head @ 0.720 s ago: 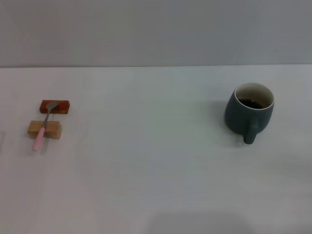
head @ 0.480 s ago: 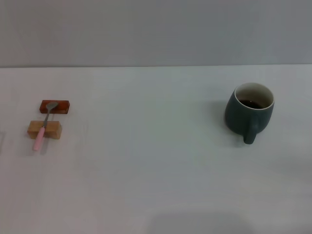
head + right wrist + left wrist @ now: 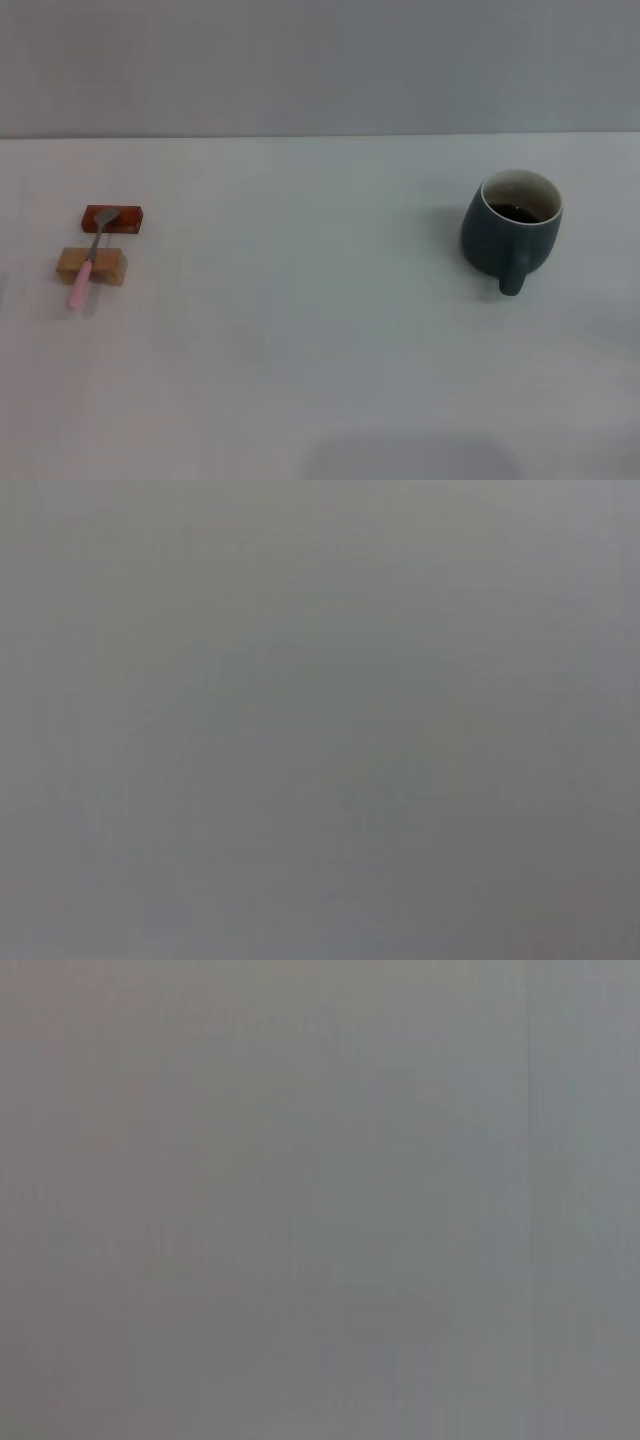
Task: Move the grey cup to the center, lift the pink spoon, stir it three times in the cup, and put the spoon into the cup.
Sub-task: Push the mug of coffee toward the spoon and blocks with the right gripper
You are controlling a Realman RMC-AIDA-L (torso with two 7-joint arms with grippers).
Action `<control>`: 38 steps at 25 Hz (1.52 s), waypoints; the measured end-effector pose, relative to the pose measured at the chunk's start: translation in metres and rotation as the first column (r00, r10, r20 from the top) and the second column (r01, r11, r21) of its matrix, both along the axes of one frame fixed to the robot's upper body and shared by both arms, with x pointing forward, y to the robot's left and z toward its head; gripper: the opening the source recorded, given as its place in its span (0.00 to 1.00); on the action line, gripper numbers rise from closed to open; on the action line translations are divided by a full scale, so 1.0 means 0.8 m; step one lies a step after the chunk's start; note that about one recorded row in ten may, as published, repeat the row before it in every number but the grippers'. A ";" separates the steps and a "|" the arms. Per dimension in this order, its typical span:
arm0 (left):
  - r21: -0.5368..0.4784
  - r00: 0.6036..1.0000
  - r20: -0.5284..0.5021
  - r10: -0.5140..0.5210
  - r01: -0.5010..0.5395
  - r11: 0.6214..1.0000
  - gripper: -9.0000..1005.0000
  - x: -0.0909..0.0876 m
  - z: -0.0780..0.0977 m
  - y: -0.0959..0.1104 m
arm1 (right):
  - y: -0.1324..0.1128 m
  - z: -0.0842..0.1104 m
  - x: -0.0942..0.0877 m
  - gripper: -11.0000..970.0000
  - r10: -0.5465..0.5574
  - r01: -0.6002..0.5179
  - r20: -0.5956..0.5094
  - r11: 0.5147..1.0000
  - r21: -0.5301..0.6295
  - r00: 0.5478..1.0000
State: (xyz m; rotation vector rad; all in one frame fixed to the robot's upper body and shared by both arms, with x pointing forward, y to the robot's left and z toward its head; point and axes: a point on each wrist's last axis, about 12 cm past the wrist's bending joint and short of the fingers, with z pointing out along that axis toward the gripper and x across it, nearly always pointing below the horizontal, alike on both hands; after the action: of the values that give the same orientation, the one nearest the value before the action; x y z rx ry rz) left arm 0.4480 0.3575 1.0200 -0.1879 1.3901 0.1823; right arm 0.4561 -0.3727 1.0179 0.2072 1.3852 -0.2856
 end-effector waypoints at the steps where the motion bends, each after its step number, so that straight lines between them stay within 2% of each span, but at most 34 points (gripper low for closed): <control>1: 0.000 1.000 0.000 0.000 0.000 1.000 0.83 0.000 0.000 0.000 | 0.000 0.000 0.000 0.01 0.000 0.000 0.000 1.000 0.000 1.000; 2: 0.000 1.000 0.002 0.000 0.000 1.000 0.83 0.000 0.000 0.000 | -0.005 -0.002 0.011 0.01 -0.022 0.023 -0.033 1.000 0.011 0.999; 4: 0.000 1.000 0.002 0.000 0.000 1.000 0.83 0.001 0.001 0.000 | -0.008 -0.003 0.018 0.01 -0.034 0.035 -0.059 0.999 0.022 0.998; 5: 0.000 1.000 0.003 -0.002 0.002 1.000 0.83 0.002 0.001 0.000 | -0.015 -0.007 0.036 0.01 -0.049 0.055 -0.124 0.997 0.045 0.991; 6: 0.000 1.000 0.003 -0.002 0.002 1.000 0.83 0.002 0.001 0.000 | -0.015 -0.007 0.036 0.01 -0.049 0.055 -0.124 0.997 0.045 0.991; 8: -0.001 1.000 0.003 0.000 0.000 1.000 0.83 0.003 0.001 0.000 | -0.021 -0.009 0.068 0.01 -0.037 0.055 -0.232 0.996 0.070 0.972; 9: -0.001 1.000 0.003 0.000 0.000 1.000 0.83 0.003 0.001 0.000 | -0.021 -0.009 0.068 0.01 -0.037 0.055 -0.232 0.996 0.070 0.972; 10: -0.001 1.000 0.005 -0.001 0.001 1.000 0.83 0.003 0.001 0.000 | -0.022 -0.006 0.090 0.01 -0.018 0.042 -0.281 0.996 0.079 0.960; 11: -0.001 1.000 0.005 -0.001 0.001 1.000 0.83 0.003 0.001 0.000 | -0.022 -0.006 0.090 0.01 -0.018 0.042 -0.281 0.996 0.079 0.960; 12: -0.001 1.000 0.005 -0.001 0.001 1.000 0.83 0.004 0.002 -0.001 | -0.020 -0.002 0.106 0.01 -0.001 0.028 -0.308 0.996 0.083 0.951; 13: -0.001 1.000 0.005 -0.001 0.001 1.000 0.83 0.004 0.002 -0.001 | -0.020 -0.002 0.106 0.01 -0.001 0.028 -0.308 0.996 0.083 0.951; 16: -0.002 1.000 0.009 -0.004 0.004 1.000 0.83 0.005 0.002 -0.001 | -0.012 0.008 0.132 0.01 0.033 -0.007 -0.325 0.997 0.081 0.945; 23: -0.004 1.000 0.018 -0.010 0.010 1.000 0.83 0.007 0.004 -0.003 | 0.000 0.011 0.148 0.01 0.072 -0.045 -0.355 0.996 0.082 0.932; 26: -0.014 1.000 0.023 -0.013 0.014 1.000 0.83 0.008 0.005 -0.004 | 0.023 0.010 0.167 0.01 0.135 -0.110 -0.421 0.990 0.083 0.897; 29: -0.026 1.000 0.025 -0.016 0.016 1.000 0.83 0.007 0.004 -0.004 | 0.029 0.010 0.171 0.01 0.153 -0.131 -0.430 0.988 0.080 0.890; 32: -0.039 1.000 0.026 -0.017 0.018 0.999 0.83 0.007 0.004 -0.003 | 0.055 0.015 0.184 0.01 0.209 -0.199 -0.431 0.978 0.068 0.878; 38: -0.038 0.999 0.028 -0.018 0.019 0.999 0.83 0.007 0.004 -0.003 | 0.079 0.016 0.193 0.01 0.260 -0.253 -0.439 0.965 0.076 0.860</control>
State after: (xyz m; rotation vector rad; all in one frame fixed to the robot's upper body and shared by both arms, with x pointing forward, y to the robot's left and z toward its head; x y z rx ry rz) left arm 0.4537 0.3548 1.0233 -0.2090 1.3682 0.1373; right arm 0.6102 -0.3096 1.0306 -0.0388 1.8525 -0.0990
